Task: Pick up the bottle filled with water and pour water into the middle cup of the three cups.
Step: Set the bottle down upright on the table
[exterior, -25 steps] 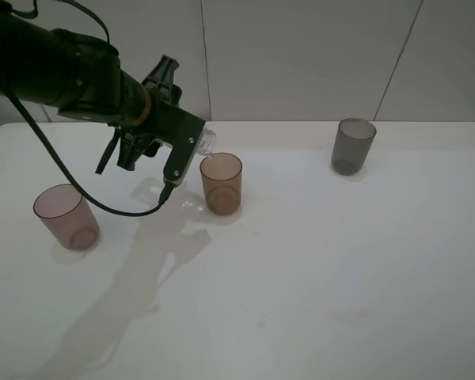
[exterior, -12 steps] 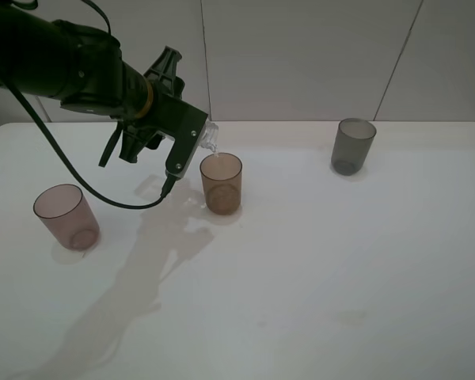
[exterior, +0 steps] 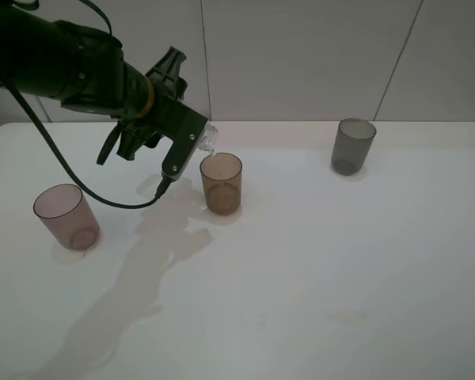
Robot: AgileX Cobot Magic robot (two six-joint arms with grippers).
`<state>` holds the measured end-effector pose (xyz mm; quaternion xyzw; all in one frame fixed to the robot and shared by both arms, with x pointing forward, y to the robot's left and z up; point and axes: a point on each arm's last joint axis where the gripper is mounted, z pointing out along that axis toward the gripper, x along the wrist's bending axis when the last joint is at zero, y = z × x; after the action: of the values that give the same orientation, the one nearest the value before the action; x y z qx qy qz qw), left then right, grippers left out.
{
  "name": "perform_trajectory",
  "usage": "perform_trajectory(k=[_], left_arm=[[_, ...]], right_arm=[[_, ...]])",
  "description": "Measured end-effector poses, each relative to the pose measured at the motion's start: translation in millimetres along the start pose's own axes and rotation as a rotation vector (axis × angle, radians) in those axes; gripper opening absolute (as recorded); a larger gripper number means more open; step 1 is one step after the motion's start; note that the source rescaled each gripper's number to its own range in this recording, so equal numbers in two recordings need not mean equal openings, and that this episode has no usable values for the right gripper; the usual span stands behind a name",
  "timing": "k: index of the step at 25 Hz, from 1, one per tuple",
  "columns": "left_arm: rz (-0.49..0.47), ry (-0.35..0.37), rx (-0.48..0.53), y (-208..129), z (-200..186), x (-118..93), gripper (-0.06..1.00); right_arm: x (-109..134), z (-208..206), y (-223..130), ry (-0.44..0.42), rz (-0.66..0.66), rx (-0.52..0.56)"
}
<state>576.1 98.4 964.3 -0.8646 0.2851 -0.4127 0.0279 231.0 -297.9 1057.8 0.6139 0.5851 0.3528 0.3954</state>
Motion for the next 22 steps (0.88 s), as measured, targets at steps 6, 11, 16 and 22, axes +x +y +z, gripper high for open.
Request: perform_trajectory(k=[6, 11, 16, 22], left_arm=[[0.056, 0.003, 0.002, -0.1, 0.0, 0.3, 0.02], [0.082, 0.008, 0.004, -0.3, 0.0, 0.8, 0.02], [0.106, 0.014, 0.006, -0.4, 0.0, 1.4, 0.02], [0.147, 0.025, 0.011, -0.7, -0.1, 2.4, 0.02]], right_arm=[[0.0, 0.0, 0.0, 0.000, 0.000, 0.000], [-0.5, 0.0, 0.0, -0.005, -0.003, 0.000], [0.0, 0.0, 0.0, 0.000, 0.000, 0.000], [0.0, 0.0, 0.0, 0.000, 0.000, 0.000]])
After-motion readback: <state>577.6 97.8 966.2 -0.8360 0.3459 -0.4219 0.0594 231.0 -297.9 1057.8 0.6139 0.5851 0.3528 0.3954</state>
